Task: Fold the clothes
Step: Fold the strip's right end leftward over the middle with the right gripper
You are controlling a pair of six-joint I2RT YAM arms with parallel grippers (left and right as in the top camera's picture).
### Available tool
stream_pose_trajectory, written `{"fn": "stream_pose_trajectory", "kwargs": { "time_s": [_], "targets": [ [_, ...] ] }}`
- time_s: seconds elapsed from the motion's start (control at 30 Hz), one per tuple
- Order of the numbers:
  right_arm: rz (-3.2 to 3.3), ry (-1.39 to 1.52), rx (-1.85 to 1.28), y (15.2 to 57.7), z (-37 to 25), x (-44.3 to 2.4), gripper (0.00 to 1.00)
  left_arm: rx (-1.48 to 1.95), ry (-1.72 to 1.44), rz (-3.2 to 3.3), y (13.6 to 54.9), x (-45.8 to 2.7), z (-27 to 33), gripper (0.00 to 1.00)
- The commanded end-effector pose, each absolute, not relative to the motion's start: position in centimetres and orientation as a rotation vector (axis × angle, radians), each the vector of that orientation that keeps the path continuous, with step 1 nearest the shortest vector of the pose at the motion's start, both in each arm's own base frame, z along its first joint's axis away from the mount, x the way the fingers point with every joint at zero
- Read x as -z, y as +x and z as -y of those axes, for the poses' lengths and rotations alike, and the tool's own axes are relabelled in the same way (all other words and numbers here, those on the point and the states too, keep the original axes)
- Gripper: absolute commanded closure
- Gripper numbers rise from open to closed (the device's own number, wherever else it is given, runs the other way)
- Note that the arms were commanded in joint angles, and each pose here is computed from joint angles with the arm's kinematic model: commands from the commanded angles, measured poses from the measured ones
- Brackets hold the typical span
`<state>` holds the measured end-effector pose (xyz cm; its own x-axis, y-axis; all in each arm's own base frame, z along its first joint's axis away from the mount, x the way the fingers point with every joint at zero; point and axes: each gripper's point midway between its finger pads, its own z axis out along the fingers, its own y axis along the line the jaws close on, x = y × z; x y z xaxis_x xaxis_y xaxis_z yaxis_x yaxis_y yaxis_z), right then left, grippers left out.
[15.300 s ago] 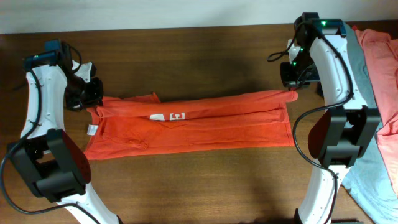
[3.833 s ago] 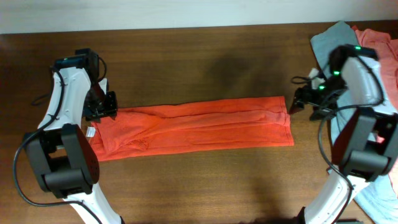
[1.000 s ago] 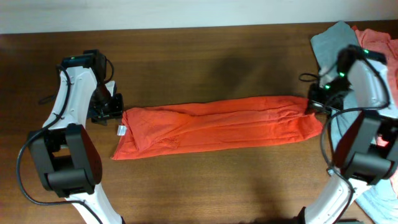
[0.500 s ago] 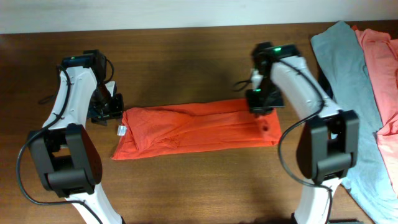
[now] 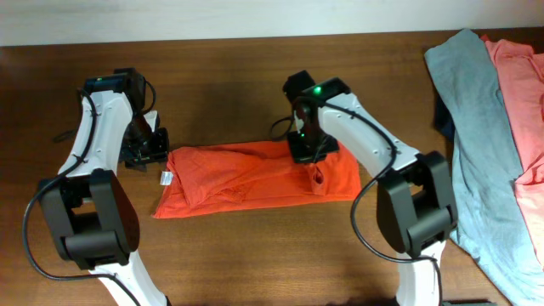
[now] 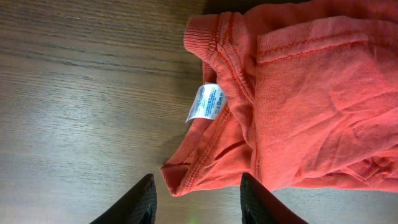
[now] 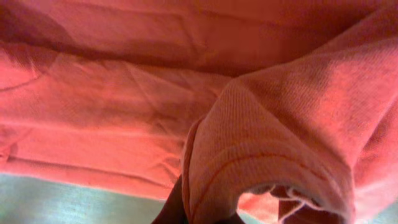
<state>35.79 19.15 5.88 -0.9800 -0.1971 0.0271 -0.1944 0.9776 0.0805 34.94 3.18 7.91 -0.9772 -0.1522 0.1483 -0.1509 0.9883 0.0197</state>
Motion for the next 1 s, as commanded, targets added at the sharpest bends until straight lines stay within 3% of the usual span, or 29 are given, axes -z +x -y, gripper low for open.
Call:
{"fn": "stream_pose_trajectory", "kwargs": {
  "time_s": [0.0, 0.1, 0.53, 0.63, 0.7, 0.73, 0.8, 0.97],
  "targets": [
    [3.102, 0.314, 0.105, 36.2, -19.9, -5.3, 0.95, -0.010, 0.211, 3.011, 35.2, -8.8, -3.0, 0.56],
    [3.104, 0.312, 0.114, 36.5, -20.0, -4.9, 0.88, -0.010, 0.211, 3.011, 35.2, -8.8, -3.0, 0.56],
    [3.090, 0.378, 0.262, 36.5, -21.9, -5.1, 0.88, -0.010, 0.211, 3.012, 35.2, -8.8, -3.0, 0.56],
    [2.974, 0.709, 0.519, 34.8, -25.1, -5.9, 0.86, -0.010, 0.211, 3.013, 35.2, -8.7, -3.0, 0.56],
    [2.922, 0.865, 0.568, 33.8, -26.4, -6.1, 0.78, -0.009, 0.211, 3.013, 35.3, -8.7, -3.0, 0.56],
    [2.924, 0.887, 0.542, 33.7, -26.5, -5.9, 0.67, -0.009, 0.212, 3.013, 35.3, -8.7, -3.0, 0.56],
    [2.950, 0.905, 0.458, 33.9, -26.3, -5.6, 0.57, -0.009, 0.210, 3.012, 35.2, -8.8, -3.0, 0.56],
    [3.019, 0.841, 0.319, 35.0, -25.1, -5.3, 0.56, -0.009, 0.210, 3.012, 35.2, -8.8, -3.0, 0.56]
  ]
}}
